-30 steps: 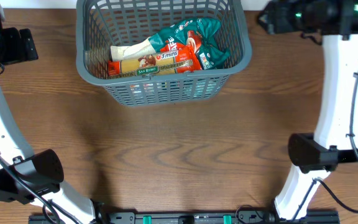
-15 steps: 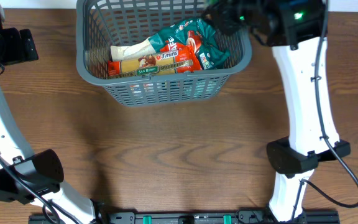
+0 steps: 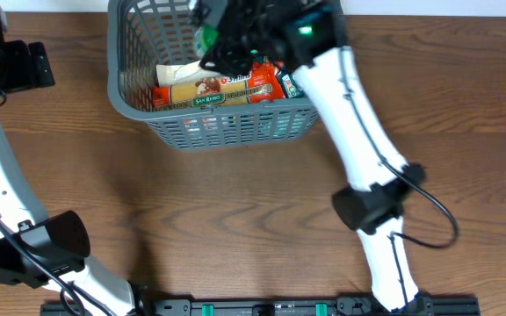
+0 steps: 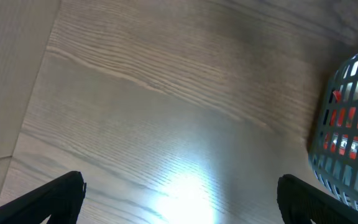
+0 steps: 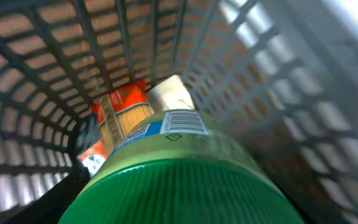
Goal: Pack container
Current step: 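Lift the jar with the right gripper and lower it into the basket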
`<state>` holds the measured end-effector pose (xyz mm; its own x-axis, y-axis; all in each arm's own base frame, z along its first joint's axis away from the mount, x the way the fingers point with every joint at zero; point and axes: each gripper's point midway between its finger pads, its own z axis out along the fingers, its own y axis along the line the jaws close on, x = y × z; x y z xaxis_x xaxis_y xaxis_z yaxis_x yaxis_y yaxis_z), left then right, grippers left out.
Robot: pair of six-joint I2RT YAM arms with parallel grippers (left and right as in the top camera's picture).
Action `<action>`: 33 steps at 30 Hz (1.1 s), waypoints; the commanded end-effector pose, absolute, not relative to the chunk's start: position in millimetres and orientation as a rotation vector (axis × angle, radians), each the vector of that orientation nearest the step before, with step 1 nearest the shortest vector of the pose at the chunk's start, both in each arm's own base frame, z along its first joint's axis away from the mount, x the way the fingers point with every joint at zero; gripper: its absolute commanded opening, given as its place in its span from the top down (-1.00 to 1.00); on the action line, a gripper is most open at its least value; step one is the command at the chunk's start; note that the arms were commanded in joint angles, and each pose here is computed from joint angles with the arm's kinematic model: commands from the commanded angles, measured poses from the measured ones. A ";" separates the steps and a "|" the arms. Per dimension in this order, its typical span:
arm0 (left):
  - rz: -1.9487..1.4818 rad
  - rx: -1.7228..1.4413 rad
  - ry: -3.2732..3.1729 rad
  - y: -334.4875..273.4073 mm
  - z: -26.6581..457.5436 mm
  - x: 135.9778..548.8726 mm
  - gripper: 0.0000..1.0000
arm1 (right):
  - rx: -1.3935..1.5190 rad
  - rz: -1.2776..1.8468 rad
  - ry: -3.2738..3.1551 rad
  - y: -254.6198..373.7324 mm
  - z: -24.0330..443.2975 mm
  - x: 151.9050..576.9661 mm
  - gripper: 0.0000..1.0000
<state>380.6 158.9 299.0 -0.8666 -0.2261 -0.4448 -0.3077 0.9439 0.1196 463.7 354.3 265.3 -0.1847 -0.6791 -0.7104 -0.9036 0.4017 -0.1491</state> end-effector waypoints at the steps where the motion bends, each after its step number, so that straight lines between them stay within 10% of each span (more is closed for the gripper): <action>1: 0.257 -0.388 2.672 159.3 296.0 381.8 -0.97 | -1.366 0.445 1.919 369.7 250.0 469.6 0.98; 14: 0.257 -0.387 2.672 159.3 296.0 381.8 -0.97 | -1.259 0.488 2.051 371.1 201.5 494.2 0.98; 16: 0.257 -0.387 2.672 159.3 296.0 381.8 -0.97 | -1.256 0.486 2.057 369.0 199.8 495.8 0.24; 17: 0.257 -0.387 2.672 159.3 296.0 381.8 -0.97 | -1.254 0.482 2.062 367.4 198.8 496.7 -0.48; 19: 0.257 -0.387 2.672 159.3 296.0 381.8 -0.97 | -1.246 0.459 2.078 362.8 196.6 499.0 -0.80; 33: 0.258 -0.387 2.672 159.4 296.1 381.9 -0.97 | -1.169 0.362 2.136 339.1 209.6 504.2 -0.98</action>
